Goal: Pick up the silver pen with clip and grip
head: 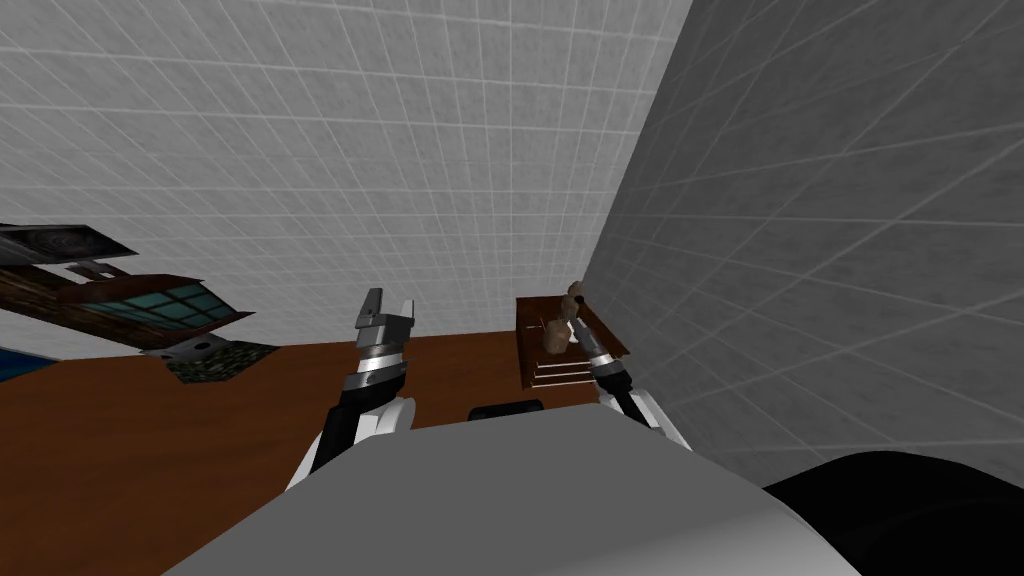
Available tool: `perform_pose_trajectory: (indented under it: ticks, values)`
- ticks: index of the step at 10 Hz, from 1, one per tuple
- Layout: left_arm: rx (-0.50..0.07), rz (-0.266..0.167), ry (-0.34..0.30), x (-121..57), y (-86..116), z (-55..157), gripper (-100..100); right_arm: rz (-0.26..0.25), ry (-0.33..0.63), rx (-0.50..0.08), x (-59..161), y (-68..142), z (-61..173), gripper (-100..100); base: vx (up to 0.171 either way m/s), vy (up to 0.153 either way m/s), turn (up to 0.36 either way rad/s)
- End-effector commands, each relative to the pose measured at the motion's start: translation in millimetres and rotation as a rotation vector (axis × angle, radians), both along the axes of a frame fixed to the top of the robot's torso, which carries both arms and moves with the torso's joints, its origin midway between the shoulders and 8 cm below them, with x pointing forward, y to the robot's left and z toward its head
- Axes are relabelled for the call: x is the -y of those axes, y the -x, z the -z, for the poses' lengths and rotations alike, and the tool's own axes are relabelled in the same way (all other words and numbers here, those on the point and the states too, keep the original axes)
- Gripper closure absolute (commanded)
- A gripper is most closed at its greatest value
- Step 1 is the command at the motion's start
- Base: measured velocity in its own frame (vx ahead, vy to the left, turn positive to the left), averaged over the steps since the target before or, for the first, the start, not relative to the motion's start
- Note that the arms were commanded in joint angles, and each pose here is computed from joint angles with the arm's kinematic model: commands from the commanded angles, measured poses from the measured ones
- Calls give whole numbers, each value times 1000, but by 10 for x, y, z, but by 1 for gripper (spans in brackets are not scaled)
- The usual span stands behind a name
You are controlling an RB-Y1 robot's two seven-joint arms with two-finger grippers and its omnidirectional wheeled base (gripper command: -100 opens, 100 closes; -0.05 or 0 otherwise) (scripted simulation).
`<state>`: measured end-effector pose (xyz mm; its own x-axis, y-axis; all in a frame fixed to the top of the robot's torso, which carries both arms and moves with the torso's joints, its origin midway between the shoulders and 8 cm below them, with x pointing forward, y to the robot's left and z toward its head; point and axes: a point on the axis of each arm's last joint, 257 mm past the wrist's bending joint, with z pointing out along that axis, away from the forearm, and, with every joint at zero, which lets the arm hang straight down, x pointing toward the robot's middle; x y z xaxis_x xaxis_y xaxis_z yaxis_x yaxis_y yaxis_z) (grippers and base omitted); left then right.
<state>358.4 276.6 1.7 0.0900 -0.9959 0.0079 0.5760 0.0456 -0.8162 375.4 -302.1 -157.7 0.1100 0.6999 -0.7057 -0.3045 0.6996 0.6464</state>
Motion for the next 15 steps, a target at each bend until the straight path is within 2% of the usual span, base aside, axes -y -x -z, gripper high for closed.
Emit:
perform_pose_trajectory:
  ticks: [1,2,3,4,6,7,8,9,11,12,13,14,15]
  values:
    - [0,0,0,0,0,0,0,-3,78,-45,19,35,250,-100,19,123,102]
    - [0,0,0,0,0,0,0,1,75,-60,42,39,323,-100,23,96,42]
    - [0,0,0,0,0,0,0,-7,142,-92,22,59,492,-100,50,107,77]
    - [0,0,0,0,0,0,0,-3,140,-109,48,67,572,-100,44,98,52]
    - [0,0,0,0,0,0,0,-26,263,-188,37,137,996,-100,69,138,150]
    - [0,0,0,0,0,0,0,-26,273,-209,52,157,1095,-100,97,125,50]
    - [0,0,0,0,0,0,0,-47,341,-236,22,192,1255,-100,101,102,95]
    - [0,0,0,0,0,0,0,-44,342,-261,53,222,1365,-100,70,78,67]
    - [0,0,0,0,0,0,0,-93,476,-332,32,341,1766,-100,111,111,166]
    - [0,0,0,0,0,1,0,-96,487,-365,67,400,1913,-100,141,103,55]
    - [0,0,0,-1,0,1,0,-126,557,-404,72,488,2131,-100,149,94,132]
    - [0,0,0,0,0,1,0,-128,562,-417,85,515,2186,-100,112,61,67]
    - [0,0,0,-1,0,0,0,-165,638,-452,92,611,2389,-100,110,66,136]
